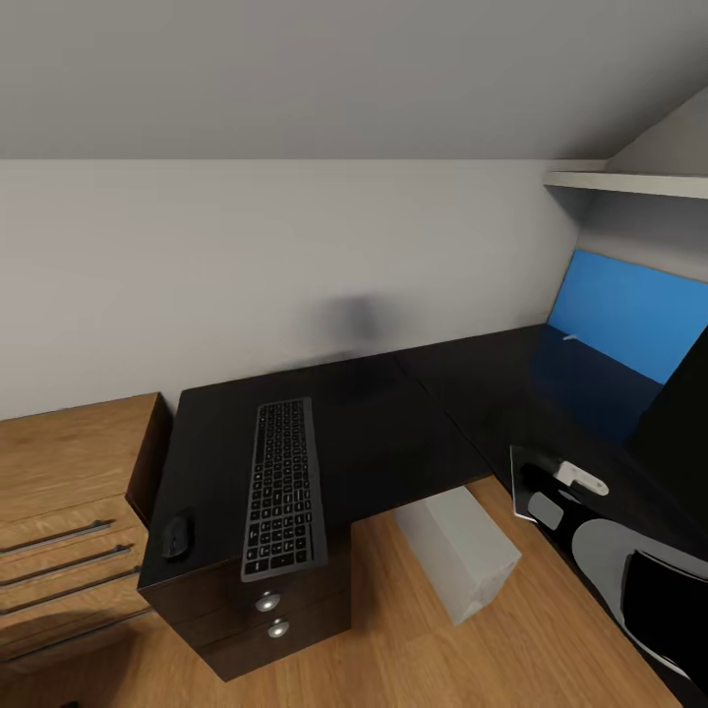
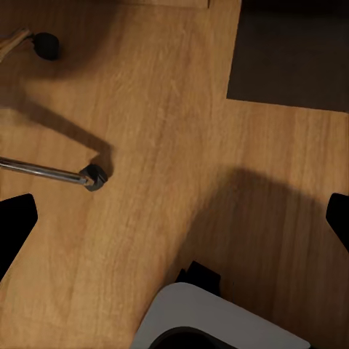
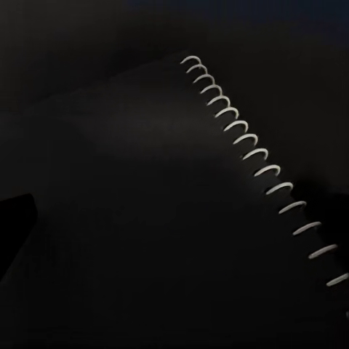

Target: In the bedroom, organize the workspace by keeping the computer under the desk, ensuring the monitor is on the desk, placing the keyboard on the desk next to the monitor, placing the mouse on the desk next to the keyboard, moving the folder from the swivel chair onto the desk next to the mouse, stacking the notebook on top of the folder with the pen on top of the notebook, and positioning the swivel chair next to the desk.

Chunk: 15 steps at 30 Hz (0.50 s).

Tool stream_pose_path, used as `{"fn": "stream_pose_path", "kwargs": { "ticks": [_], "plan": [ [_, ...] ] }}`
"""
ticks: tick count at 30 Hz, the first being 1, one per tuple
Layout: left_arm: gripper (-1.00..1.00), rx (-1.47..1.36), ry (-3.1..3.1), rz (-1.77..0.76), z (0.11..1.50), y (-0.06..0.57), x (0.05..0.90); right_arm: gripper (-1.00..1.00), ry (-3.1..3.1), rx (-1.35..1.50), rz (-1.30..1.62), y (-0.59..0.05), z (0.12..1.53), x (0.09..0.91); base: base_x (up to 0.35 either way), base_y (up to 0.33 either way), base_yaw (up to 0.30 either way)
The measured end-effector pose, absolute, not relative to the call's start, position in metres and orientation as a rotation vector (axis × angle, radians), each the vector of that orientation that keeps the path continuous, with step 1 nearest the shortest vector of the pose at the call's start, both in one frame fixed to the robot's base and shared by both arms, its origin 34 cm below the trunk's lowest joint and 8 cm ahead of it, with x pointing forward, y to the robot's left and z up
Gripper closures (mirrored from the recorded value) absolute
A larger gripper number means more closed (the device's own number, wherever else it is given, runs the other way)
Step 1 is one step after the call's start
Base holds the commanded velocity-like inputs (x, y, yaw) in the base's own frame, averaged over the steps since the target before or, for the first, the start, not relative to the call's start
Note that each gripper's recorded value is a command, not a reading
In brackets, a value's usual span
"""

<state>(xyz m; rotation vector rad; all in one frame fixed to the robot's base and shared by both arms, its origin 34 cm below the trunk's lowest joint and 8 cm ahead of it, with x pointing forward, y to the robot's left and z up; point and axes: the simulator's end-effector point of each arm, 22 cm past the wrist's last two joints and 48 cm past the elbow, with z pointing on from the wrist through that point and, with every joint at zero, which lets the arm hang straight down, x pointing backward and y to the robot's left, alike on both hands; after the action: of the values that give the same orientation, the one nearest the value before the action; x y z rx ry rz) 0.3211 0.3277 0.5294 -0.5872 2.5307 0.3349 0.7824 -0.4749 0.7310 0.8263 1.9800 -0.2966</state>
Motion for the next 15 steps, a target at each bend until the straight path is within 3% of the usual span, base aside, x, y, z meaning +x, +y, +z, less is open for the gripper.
{"fn": "stream_pose_path", "kwargs": {
  "ticks": [15],
  "plan": [
    [-1.00, -0.587, 2.533, 0.335, 0.5290, 0.3277, 0.3204, -1.00, 1.982, 0.821, -0.294, -0.4737, 0.7311, 0.7832, -0.009, 0.010, 0.000]
  ]
}}
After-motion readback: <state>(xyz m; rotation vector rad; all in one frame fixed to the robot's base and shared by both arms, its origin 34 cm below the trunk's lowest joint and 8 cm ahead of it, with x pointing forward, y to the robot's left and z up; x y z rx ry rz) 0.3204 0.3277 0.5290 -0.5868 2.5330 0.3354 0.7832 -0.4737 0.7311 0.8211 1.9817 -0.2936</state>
